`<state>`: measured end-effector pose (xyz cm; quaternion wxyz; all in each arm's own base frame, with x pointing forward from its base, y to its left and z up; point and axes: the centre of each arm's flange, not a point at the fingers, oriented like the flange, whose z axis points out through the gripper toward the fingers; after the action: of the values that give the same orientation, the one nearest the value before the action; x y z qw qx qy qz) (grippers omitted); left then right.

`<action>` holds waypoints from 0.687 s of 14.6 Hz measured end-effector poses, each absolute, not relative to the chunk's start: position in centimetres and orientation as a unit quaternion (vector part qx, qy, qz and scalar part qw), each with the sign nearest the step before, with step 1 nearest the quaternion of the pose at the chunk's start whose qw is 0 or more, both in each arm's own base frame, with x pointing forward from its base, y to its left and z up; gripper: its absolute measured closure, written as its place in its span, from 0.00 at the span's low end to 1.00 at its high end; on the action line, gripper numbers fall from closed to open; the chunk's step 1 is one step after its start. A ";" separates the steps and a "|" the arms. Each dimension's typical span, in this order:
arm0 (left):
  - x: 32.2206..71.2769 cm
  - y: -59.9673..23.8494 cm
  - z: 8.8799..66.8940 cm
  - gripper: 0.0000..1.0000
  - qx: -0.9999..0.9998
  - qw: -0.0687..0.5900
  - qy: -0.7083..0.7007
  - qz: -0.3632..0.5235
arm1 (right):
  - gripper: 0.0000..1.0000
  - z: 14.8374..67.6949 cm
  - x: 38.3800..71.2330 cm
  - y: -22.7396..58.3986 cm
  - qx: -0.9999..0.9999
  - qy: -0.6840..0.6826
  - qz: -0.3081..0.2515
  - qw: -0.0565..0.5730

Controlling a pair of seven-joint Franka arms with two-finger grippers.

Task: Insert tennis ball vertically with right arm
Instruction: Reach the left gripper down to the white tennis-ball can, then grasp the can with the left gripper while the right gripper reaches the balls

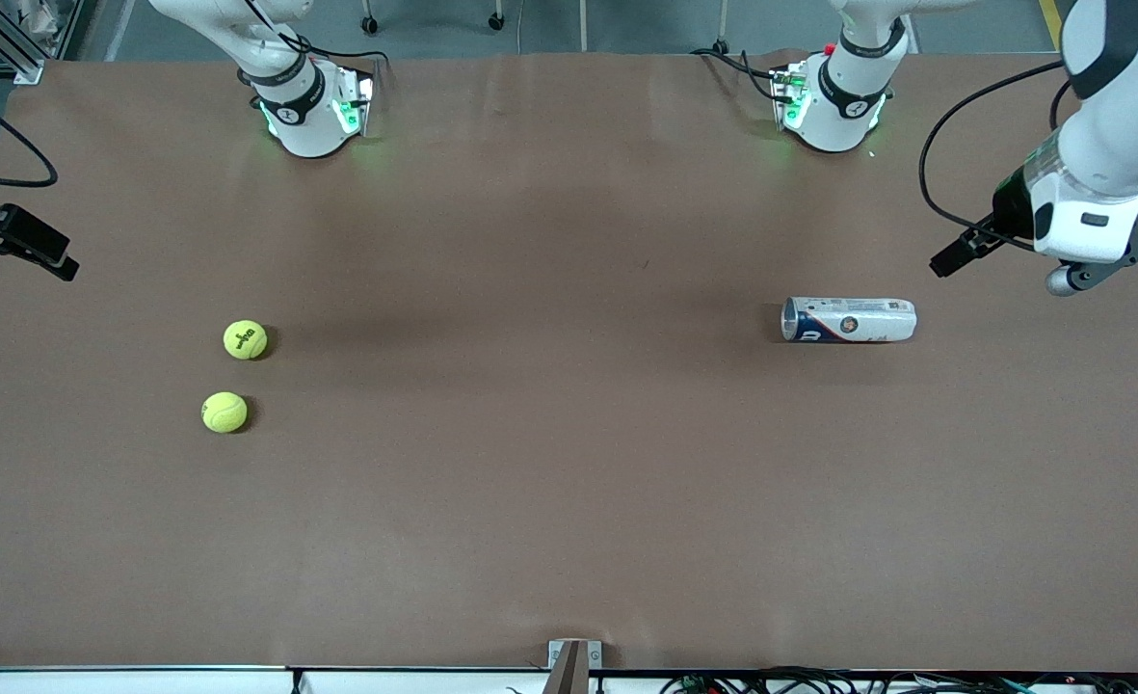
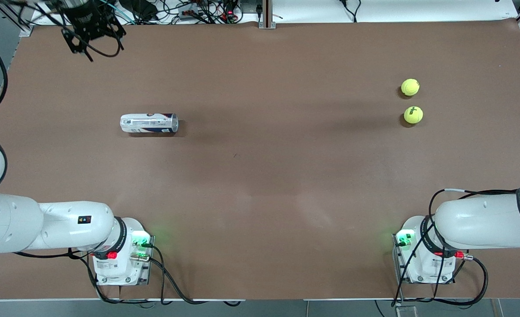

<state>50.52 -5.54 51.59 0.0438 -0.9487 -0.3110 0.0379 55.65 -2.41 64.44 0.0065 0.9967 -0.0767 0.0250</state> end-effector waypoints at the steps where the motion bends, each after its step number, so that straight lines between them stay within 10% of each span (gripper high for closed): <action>1: 50.0 -5.7 49.8 0.00 -0.937 0.058 -0.342 0.034 | 0.00 64.1 55.8 -2.5 0.997 -0.077 0.022 0.007; 10: 46.2 -9.7 30.0 0.00 -0.793 0.190 -0.571 -0.094 | 0.00 55.5 61.0 -2.8 0.997 -0.077 -0.006 0.005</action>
<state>46.16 -9.69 30.04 0.1901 -0.7933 -0.5707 -0.0942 60.95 -2.80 55.46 0.0054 0.9970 -0.0773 -0.0064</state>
